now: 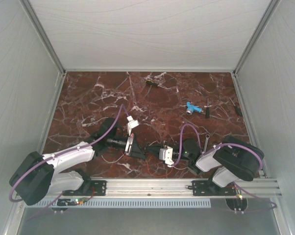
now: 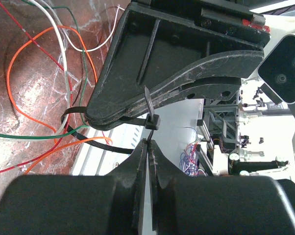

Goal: Zip-tie the wires
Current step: Tie the cable at the center of the board.

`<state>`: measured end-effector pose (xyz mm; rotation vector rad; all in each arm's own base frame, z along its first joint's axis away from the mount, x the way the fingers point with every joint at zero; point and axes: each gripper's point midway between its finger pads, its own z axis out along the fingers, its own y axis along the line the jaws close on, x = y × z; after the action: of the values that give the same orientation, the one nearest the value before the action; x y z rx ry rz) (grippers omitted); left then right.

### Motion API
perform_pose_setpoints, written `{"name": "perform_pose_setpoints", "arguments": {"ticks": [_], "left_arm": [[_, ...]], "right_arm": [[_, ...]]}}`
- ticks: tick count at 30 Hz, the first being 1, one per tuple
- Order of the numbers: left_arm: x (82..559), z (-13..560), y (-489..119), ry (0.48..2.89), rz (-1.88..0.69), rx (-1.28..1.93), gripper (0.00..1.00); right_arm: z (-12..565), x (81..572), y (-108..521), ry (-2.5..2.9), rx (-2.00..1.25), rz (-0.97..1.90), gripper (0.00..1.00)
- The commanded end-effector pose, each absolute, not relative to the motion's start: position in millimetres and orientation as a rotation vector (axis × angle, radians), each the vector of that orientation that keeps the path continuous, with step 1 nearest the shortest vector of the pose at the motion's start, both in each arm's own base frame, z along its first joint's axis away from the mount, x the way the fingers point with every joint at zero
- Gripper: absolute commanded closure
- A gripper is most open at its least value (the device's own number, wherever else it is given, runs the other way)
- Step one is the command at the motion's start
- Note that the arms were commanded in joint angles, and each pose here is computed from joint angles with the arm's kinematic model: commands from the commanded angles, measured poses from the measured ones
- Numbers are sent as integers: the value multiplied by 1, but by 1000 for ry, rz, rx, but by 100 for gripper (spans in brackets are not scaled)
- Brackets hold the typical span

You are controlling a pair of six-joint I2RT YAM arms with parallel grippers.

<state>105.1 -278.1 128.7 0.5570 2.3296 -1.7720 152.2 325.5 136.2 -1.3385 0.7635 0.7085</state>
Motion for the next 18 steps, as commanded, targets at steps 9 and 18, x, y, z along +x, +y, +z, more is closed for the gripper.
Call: {"name": "perform_pose_setpoints", "arguments": {"ticks": [9, 18], "left_arm": [[115, 140, -278, 2274, -1769, 557, 100], [117, 143, -277, 2261, -1774, 554, 100]], "right_arm": [[173, 146, 328, 575, -1288, 633, 100], [168, 144, 331, 571, -1314, 624, 100]]}}
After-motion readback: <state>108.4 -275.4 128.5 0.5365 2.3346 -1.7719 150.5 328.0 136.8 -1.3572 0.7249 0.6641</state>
